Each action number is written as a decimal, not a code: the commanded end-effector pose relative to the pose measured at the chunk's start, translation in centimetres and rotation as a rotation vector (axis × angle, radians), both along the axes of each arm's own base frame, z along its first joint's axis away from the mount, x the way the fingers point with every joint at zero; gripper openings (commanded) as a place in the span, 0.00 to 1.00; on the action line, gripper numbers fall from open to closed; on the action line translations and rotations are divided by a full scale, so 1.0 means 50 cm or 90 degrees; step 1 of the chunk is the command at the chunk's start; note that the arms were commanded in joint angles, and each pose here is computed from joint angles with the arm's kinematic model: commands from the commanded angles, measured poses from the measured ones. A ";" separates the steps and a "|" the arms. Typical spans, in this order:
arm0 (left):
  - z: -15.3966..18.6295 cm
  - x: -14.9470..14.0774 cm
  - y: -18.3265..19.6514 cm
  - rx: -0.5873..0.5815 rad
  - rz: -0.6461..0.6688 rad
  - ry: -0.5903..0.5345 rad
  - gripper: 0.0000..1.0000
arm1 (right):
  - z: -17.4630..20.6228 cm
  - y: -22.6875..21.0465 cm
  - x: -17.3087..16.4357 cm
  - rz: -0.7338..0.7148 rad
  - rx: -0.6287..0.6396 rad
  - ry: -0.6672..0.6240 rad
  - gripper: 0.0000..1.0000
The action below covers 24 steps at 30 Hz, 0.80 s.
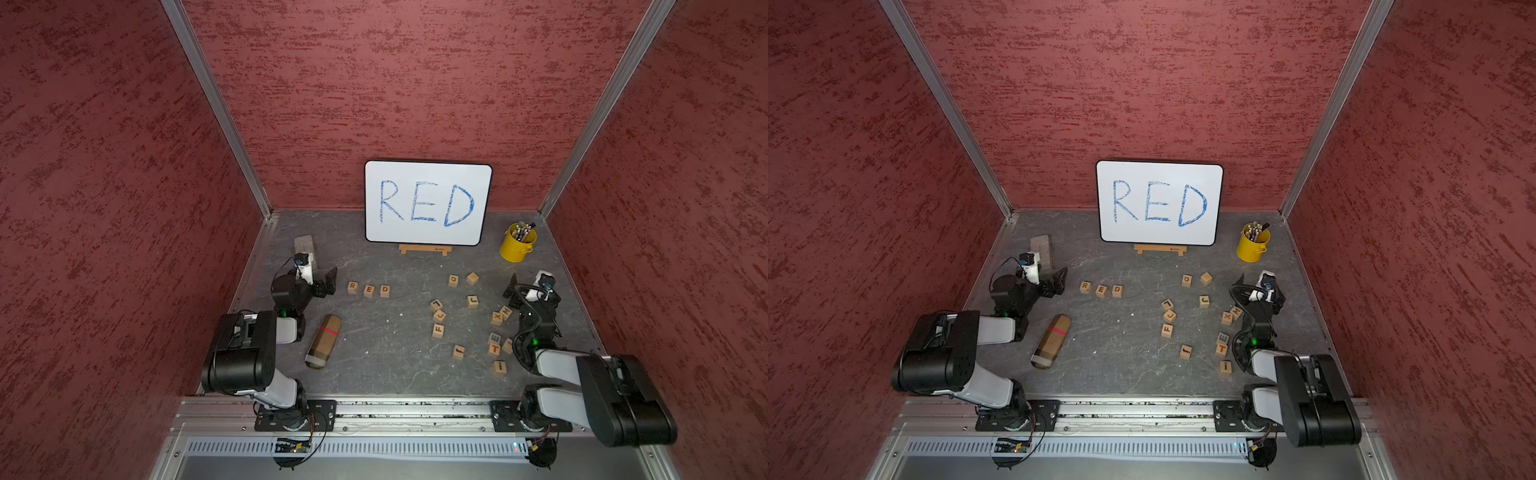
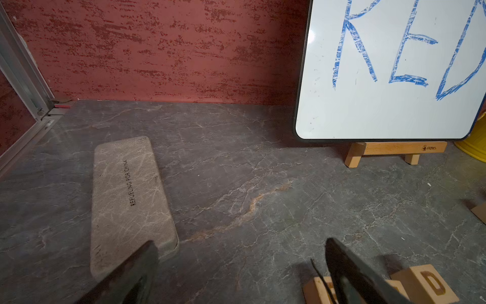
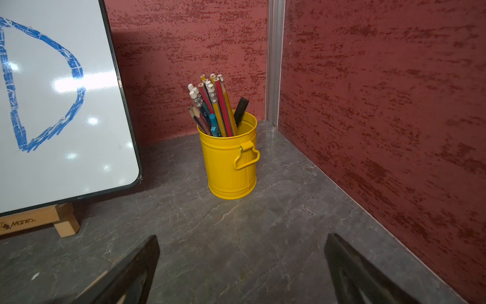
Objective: Assemble the uppercase word "red" with letter blocks
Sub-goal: Reset both arms
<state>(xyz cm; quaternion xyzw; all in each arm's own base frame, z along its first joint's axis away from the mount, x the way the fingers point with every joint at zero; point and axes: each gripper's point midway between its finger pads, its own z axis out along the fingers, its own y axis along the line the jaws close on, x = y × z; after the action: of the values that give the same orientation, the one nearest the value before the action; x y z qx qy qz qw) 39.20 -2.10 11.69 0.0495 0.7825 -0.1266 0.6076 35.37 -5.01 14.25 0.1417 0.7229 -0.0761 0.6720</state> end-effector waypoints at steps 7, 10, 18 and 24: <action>0.004 0.001 0.000 0.005 -0.002 -0.006 0.99 | 0.035 0.016 0.011 0.045 -0.005 -0.086 0.99; 0.003 0.000 -0.001 0.005 -0.003 -0.005 0.99 | 0.034 0.012 0.015 0.036 -0.002 -0.081 0.99; 0.004 0.001 0.000 0.005 -0.002 -0.006 0.99 | 0.031 0.002 0.021 0.017 0.004 -0.073 0.99; 0.003 0.001 0.000 0.005 -0.002 -0.005 1.00 | 0.031 0.002 0.021 0.016 0.005 -0.073 0.99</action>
<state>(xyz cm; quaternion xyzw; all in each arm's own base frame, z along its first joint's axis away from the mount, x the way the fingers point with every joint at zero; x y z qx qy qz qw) 39.20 -2.10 11.69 0.0497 0.7825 -0.1262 0.6077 36.15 -4.49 14.48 0.1280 0.7035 -0.0556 0.6968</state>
